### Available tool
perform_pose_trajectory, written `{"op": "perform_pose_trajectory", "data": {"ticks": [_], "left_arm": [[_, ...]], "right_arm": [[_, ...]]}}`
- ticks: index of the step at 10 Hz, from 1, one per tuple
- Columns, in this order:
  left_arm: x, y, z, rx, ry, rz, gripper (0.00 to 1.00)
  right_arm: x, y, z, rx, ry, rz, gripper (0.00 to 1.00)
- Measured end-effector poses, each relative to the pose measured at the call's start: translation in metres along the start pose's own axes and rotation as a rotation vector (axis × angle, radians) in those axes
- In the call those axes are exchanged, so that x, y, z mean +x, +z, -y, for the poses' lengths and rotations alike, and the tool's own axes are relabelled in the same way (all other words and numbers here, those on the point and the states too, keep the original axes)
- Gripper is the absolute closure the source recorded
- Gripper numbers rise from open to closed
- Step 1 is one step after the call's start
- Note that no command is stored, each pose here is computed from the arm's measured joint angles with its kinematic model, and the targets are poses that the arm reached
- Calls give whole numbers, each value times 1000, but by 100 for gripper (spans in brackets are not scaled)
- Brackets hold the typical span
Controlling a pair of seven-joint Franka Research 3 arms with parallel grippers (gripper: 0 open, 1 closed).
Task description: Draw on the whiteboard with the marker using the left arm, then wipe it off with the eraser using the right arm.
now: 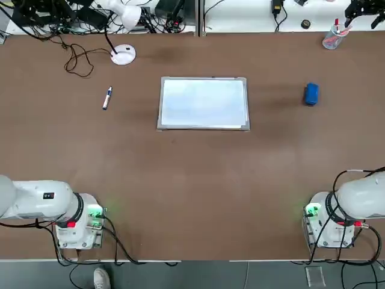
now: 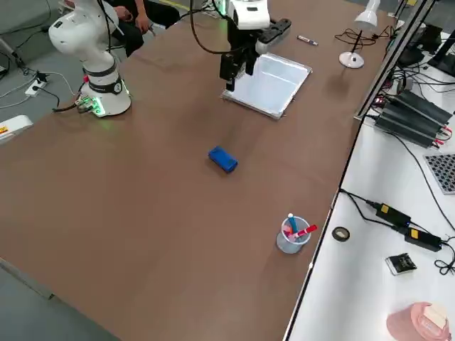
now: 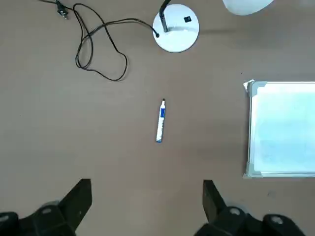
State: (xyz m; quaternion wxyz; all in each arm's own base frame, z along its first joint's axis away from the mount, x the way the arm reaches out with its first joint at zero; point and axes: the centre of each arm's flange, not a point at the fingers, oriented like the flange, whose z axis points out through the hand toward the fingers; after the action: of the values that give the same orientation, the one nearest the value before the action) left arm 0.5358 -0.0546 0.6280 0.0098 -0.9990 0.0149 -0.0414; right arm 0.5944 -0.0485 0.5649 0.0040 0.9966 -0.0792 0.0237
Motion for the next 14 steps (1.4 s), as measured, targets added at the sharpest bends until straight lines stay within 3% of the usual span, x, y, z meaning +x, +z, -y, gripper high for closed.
{"op": "perform_pose_trajectory", "data": {"ticks": [7,14], "left_arm": [[0,0,3,0,-5,1,0],[-1,2,3,1,-8,14,0]], "right_arm": [[-6,-48,14,21,108,-41,0],[-16,-70,27,16,84,5,0]]}}
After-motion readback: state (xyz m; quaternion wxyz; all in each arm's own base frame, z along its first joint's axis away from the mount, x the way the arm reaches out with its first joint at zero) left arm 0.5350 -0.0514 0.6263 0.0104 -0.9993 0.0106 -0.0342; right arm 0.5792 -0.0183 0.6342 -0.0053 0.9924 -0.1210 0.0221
